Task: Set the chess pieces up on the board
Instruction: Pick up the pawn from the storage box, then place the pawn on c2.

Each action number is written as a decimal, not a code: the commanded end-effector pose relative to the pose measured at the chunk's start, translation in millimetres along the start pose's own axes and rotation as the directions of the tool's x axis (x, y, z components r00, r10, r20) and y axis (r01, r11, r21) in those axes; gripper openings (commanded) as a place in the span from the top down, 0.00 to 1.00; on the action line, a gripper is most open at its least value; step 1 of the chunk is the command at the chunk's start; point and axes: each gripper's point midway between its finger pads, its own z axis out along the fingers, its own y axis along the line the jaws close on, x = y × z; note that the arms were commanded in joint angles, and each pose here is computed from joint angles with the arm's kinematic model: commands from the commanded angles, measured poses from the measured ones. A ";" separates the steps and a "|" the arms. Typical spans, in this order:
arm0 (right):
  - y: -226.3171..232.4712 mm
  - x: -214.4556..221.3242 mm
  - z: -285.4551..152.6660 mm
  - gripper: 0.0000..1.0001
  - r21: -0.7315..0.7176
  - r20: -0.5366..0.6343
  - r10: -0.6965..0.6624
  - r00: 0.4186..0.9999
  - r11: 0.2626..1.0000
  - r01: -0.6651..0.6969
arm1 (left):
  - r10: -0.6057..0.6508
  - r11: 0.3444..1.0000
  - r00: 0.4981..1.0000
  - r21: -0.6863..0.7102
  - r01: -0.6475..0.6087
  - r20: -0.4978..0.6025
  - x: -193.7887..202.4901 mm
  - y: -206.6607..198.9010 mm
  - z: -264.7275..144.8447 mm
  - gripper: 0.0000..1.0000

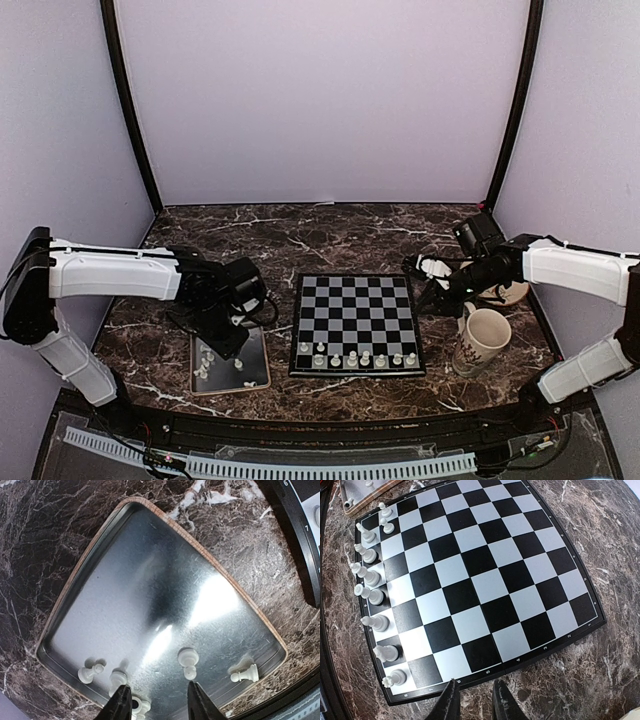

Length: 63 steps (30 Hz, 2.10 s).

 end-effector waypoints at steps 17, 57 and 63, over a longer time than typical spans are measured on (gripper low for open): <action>-1.4 2.2 -1.8 0.76 0.006 0.003 -0.001 1.000 1.000 0.001 | -0.010 0.995 0.998 0.098 0.016 -0.067 6.2 -17.9 24.1 0.70; -1.4 -1.0 -8.2 0.76 0.022 0.020 -0.010 1.000 1.000 0.009 | 0.110 0.952 0.948 0.242 -0.187 0.299 -148.7 -81.1 -37.8 0.94; -1.1 -1.7 -8.3 0.76 0.019 0.022 -0.010 1.000 1.000 0.010 | 0.190 0.942 0.941 0.217 -0.255 0.280 -161.2 -104.2 -25.2 0.94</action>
